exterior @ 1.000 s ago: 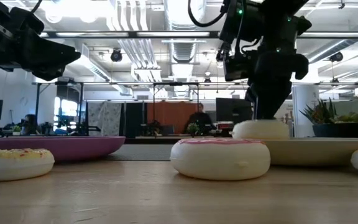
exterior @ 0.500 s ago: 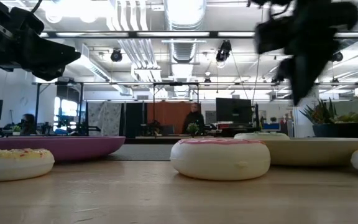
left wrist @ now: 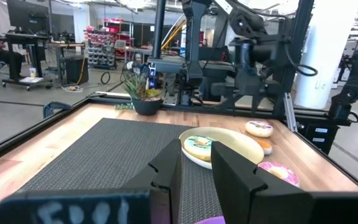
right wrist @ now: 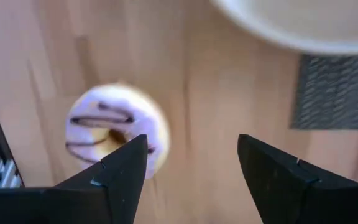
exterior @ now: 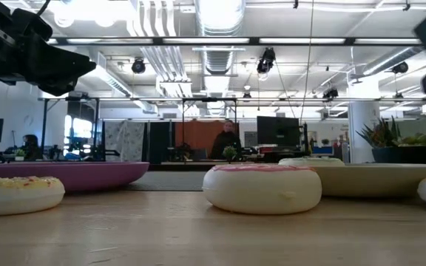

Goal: Pick & Place donuts
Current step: Put the large violet donut on the brown plate, then put the small white donut on the violet plate

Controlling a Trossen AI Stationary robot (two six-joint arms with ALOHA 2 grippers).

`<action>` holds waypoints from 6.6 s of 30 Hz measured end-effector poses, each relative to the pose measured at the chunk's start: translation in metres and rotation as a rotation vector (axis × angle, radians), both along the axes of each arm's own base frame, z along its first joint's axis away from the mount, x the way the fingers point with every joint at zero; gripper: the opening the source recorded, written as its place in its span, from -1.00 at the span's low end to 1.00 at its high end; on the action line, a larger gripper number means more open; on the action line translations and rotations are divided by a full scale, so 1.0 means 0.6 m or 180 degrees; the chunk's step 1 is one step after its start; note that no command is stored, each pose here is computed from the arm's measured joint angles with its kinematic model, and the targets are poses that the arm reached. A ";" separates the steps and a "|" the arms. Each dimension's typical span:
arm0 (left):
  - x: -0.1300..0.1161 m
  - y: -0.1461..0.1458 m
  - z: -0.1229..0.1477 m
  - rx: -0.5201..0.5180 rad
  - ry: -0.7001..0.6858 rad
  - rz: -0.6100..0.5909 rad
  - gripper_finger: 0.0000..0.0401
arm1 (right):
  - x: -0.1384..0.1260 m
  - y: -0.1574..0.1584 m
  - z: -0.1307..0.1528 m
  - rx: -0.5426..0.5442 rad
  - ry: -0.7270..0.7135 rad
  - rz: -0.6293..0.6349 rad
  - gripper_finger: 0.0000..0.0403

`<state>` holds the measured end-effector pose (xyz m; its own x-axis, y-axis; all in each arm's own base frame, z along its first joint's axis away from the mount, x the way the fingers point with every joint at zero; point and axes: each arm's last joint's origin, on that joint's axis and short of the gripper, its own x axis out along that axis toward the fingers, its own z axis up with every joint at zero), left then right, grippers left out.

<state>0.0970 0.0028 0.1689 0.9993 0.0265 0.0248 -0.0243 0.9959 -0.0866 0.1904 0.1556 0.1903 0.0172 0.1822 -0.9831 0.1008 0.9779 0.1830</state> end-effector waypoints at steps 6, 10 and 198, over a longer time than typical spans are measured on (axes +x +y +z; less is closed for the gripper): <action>0.000 0.000 0.000 0.0001 -0.0001 0.0001 -0.69 | -0.019 0.036 -0.004 0.0156 -0.0107 0.0002 0.19; 0.000 0.000 0.000 0.0000 0.0000 0.0000 -0.69 | -0.027 0.040 -0.018 0.0201 -0.0132 -0.0061 0.17; 0.098 -0.066 0.073 -0.1850 0.3588 0.0651 -1.00 | 0.083 -0.203 0.039 -0.0567 -0.1391 -0.2307 0.11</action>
<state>0.1555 -0.0367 0.2126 0.4369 -0.0968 -0.8943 -0.5147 0.7885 -0.3368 0.2400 0.0338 0.2135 0.4526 -0.1760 -0.8741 0.6671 0.7174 0.2009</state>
